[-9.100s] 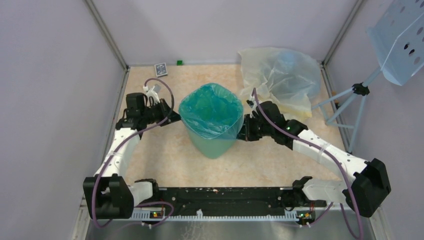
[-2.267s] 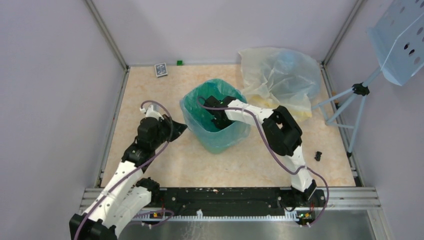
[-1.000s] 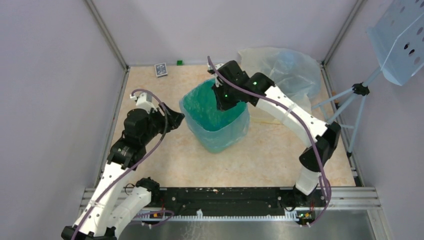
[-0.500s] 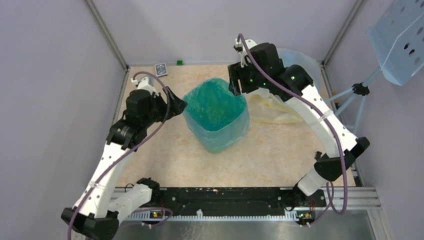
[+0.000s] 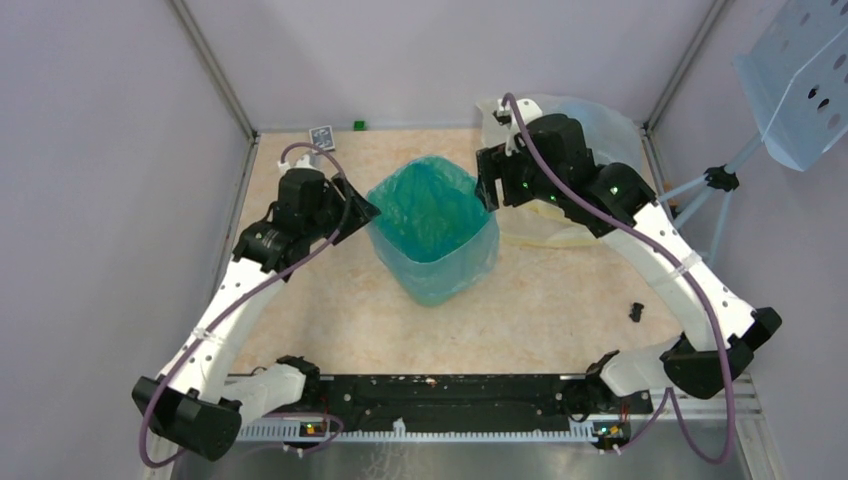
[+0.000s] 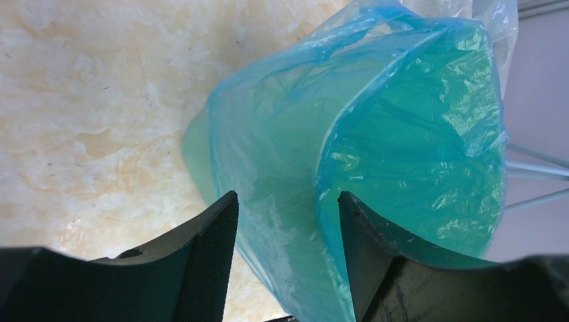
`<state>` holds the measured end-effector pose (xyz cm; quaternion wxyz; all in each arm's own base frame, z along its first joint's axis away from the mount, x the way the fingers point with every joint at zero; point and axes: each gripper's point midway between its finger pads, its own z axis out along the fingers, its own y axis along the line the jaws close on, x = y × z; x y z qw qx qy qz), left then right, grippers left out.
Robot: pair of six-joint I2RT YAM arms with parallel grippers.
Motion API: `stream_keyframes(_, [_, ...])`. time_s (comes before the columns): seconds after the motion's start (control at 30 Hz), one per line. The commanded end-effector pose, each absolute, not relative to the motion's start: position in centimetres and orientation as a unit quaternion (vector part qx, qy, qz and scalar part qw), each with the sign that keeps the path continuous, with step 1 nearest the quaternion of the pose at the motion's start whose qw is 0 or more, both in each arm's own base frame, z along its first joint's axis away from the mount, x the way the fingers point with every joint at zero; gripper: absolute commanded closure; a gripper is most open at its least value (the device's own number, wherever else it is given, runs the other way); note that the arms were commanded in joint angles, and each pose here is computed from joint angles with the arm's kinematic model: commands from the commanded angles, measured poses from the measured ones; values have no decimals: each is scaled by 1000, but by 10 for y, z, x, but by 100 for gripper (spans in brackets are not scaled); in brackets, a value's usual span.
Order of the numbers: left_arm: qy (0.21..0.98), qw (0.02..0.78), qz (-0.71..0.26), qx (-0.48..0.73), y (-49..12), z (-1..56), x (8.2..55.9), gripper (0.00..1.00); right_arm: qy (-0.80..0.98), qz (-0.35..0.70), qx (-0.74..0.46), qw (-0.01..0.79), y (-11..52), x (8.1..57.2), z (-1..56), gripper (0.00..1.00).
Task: Put the trash bags into the trash bin
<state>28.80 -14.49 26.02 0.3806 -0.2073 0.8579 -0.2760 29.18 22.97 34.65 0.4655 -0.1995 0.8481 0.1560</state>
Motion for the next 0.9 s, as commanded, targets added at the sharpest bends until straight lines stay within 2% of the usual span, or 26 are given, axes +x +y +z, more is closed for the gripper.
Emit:
stream_keyframes(0.0, [847, 401, -268, -223, -152, 281, 304, 39, 829, 188, -189, 492, 232, 288, 362, 30])
stream_keyframes(0.17, [866, 405, -206, -207, -150, 285, 318, 51, 828, 203, -193, 485, 232, 279, 357, 30])
stream_keyframes(0.3, [887, 394, -141, -196, -143, 278, 323, 56, 826, 213, -193, 484, 231, 273, 357, 30])
stream_keyframes(0.47, [900, 388, -93, -172, -138, 269, 331, 73, 829, 217, -196, 477, 231, 269, 352, 30])
stream_keyframes(0.73, [910, 367, -92, -168, -138, 260, 321, 62, 833, 206, -192, 476, 225, 267, 350, 30])
stream_keyframes(0.8, [911, 364, -102, -167, -139, 254, 315, 64, 834, 206, -191, 476, 225, 268, 349, 30])
stream_keyframes(0.87, [911, 362, -107, -166, -139, 248, 312, 73, 834, 208, -191, 473, 226, 268, 348, 30])
